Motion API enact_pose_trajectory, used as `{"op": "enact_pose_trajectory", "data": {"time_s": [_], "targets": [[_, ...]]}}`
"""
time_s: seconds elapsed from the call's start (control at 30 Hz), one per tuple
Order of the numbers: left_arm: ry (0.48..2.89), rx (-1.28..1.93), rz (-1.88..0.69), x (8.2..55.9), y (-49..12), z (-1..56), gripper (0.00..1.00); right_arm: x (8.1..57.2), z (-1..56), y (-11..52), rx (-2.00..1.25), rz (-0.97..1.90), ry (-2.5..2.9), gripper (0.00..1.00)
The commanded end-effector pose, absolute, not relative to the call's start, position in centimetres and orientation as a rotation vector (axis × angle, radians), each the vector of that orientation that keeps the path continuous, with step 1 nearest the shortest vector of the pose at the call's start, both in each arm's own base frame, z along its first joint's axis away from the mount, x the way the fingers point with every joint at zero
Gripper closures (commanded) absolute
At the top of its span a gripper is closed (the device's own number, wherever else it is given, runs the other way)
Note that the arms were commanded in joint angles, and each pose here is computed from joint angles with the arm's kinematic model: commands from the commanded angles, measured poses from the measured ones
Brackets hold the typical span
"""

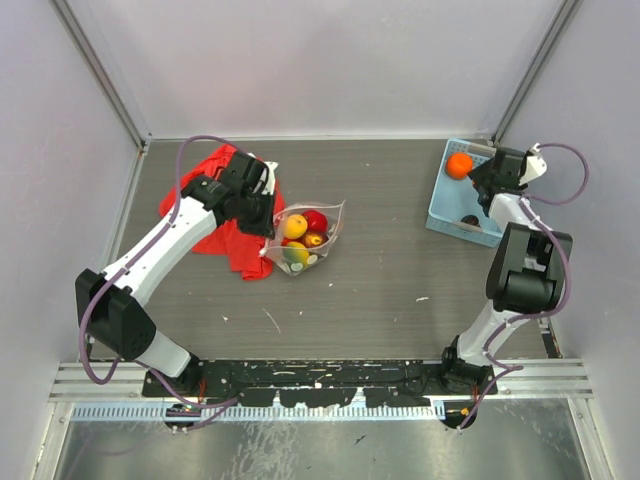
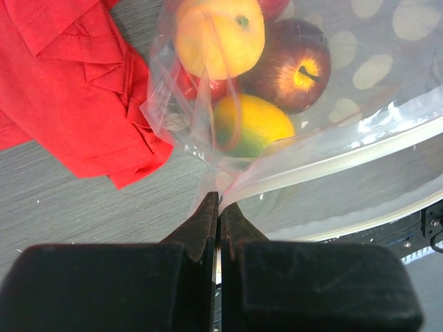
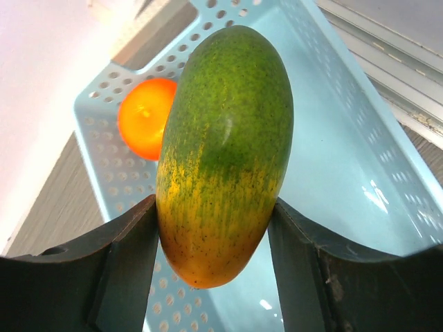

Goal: Place the food in the zip-top bag and seal the zipper
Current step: Pick up the fake fruit from the bin.

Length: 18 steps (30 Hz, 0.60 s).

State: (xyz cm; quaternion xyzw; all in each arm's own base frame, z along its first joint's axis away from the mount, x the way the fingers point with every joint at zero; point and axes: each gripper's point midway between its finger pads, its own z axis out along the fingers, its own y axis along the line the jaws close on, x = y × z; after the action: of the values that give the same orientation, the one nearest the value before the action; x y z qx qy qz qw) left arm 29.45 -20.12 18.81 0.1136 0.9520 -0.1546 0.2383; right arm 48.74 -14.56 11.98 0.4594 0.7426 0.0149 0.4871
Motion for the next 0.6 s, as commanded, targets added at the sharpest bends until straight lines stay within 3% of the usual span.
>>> {"op": "enact_pose_trajectory", "data": {"time_s": [0.0,0.57], "targets": [[2.524,0.299,-0.492,29.8,-20.7,20.9,1.00,47.5,16.4,-12.5,0.987,0.101,1.834,0.80],[2.515,0.297,-0.549,29.4,-21.3,21.3,1.00,39.3,24.3,1.9,0.564,0.402,2.075,0.80]]}}
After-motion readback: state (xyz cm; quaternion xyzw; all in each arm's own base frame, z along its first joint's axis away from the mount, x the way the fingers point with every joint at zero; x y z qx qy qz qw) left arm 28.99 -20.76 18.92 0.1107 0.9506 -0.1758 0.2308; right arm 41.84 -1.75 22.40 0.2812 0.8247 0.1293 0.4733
